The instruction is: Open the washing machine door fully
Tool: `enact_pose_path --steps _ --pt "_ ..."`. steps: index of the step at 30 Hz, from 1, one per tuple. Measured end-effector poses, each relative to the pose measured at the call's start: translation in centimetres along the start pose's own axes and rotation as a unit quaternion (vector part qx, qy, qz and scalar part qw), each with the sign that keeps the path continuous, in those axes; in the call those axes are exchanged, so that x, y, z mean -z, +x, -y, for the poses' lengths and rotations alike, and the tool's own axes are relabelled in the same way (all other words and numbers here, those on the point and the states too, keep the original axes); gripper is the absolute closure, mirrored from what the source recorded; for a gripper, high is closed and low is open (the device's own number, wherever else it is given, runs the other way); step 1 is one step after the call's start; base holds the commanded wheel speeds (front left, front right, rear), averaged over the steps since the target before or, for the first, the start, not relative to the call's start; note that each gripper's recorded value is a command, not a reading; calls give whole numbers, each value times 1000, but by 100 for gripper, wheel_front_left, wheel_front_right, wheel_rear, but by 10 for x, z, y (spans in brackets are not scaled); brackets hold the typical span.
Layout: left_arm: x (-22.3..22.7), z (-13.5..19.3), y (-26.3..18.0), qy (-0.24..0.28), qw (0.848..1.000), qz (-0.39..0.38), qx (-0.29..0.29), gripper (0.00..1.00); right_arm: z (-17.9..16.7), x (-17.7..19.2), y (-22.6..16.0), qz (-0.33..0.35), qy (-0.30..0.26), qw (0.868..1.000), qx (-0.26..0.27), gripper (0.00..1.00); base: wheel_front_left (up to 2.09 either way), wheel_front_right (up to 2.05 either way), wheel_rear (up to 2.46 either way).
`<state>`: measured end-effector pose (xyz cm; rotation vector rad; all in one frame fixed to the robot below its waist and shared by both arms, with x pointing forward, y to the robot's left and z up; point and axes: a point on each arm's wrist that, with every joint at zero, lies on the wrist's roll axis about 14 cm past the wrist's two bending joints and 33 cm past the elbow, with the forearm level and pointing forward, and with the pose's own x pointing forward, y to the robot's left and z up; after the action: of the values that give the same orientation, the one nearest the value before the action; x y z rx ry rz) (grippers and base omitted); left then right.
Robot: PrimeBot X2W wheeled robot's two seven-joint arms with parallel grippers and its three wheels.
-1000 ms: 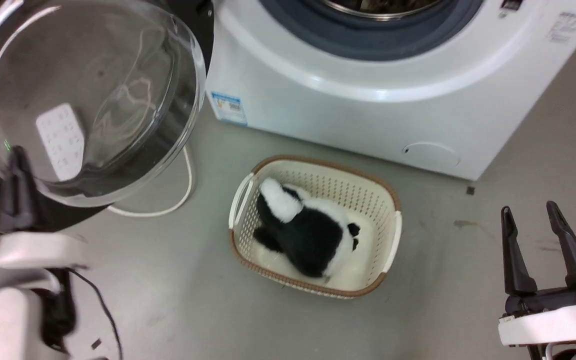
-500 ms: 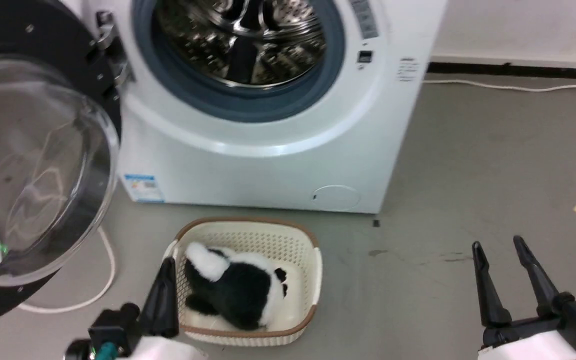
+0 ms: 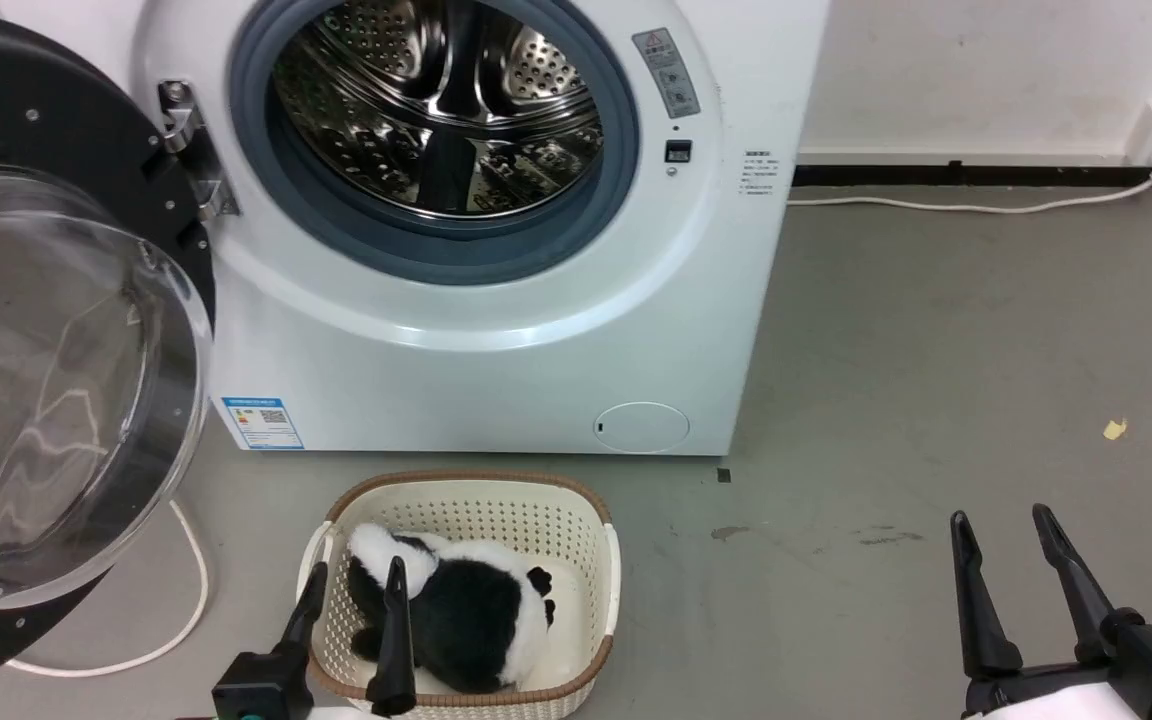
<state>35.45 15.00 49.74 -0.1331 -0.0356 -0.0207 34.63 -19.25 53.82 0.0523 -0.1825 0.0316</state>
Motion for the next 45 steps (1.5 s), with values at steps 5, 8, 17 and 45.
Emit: enact_pose_path --steps 5,8,17,45 --pt "-9 -7 0 5 1000 15 -11 0 -2 1 1 -1 1 1000 -3 0 0 0 0" --pt "-10 -9 -3 5 1000 18 -12 0 -4 2 2 -2 2 1000 -6 0 0 0 0" --pt "-20 -14 -7 2 999 33 -18 100 -11 8 2 -12 9 1000 -17 100 0 0 0" --pt "-18 -16 -4 17 1000 18 -16 100 -14 14 3 -34 0 999 -23 100 0 0 0"
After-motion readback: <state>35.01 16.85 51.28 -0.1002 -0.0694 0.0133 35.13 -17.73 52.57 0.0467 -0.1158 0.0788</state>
